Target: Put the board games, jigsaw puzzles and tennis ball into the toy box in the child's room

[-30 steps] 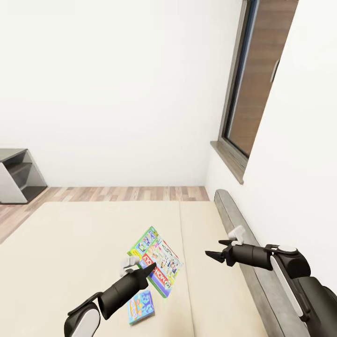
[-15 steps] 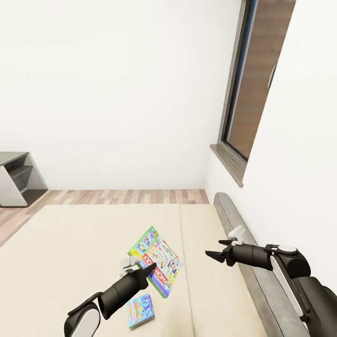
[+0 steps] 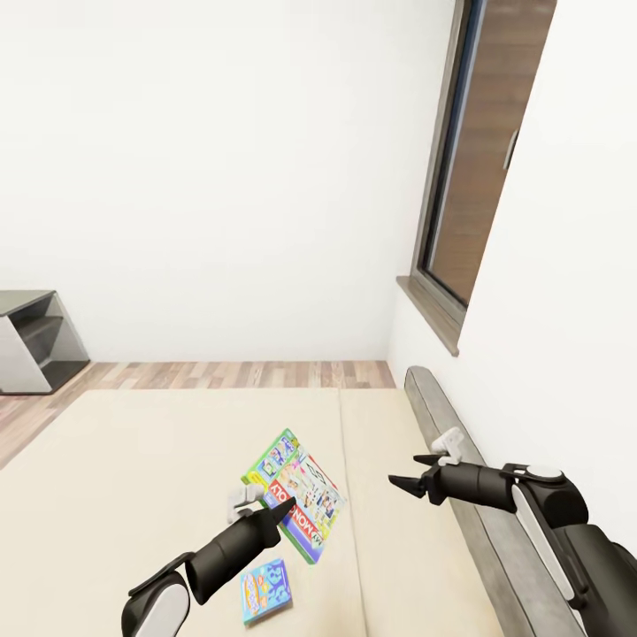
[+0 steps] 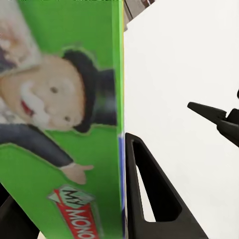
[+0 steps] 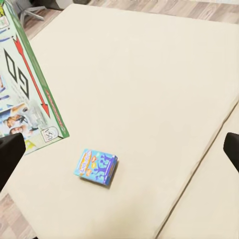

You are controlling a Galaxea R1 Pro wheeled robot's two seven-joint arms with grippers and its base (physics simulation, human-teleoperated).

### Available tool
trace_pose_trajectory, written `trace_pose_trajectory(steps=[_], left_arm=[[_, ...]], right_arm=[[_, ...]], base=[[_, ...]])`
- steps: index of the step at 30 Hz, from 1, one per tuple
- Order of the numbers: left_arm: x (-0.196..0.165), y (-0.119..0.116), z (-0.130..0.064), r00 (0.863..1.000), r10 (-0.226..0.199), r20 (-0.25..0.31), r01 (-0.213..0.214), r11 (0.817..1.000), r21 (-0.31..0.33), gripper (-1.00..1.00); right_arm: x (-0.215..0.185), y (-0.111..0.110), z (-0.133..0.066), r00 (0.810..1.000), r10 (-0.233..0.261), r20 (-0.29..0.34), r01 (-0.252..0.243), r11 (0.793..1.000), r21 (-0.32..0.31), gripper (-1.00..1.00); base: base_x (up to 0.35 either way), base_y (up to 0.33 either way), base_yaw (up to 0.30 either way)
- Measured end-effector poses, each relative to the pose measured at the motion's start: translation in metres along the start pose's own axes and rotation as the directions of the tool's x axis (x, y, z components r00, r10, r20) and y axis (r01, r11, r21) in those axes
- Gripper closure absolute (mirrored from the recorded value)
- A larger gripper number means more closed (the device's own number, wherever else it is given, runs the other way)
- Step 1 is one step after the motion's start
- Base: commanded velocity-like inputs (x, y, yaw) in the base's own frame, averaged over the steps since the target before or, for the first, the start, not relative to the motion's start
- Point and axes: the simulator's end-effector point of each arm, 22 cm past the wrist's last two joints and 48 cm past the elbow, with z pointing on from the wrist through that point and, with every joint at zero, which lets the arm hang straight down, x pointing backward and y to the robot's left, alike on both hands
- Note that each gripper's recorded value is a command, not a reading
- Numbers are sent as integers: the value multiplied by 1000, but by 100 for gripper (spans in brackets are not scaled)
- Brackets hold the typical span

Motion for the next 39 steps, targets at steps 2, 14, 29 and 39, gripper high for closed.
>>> trace_pose_trajectory(steps=[2, 14, 29, 39], left_arm=[[0, 0, 0, 1000, 0, 0, 0, 1000, -1, 100], [4, 6, 0, 1000, -5, -8, 5, 1000, -12, 100], [5, 7, 0, 1000, -3, -10, 3, 1000, -13, 100], [8, 11, 0, 1000, -8, -13, 7, 1000, -21, 100]], right_arm=[[1, -1, 0, 1000, 3, 0, -3, 1000, -1, -100], [10, -6, 4, 1000, -8, 14, 8, 1000, 0, -100], [9, -8, 3, 1000, -3, 19, 3, 1000, 3, -100], [10, -8, 3, 1000, 1, 12, -1, 1000, 5, -100]], base=[[0, 0, 0], [0, 0, 0], [0, 0, 0], [0, 0, 0]])
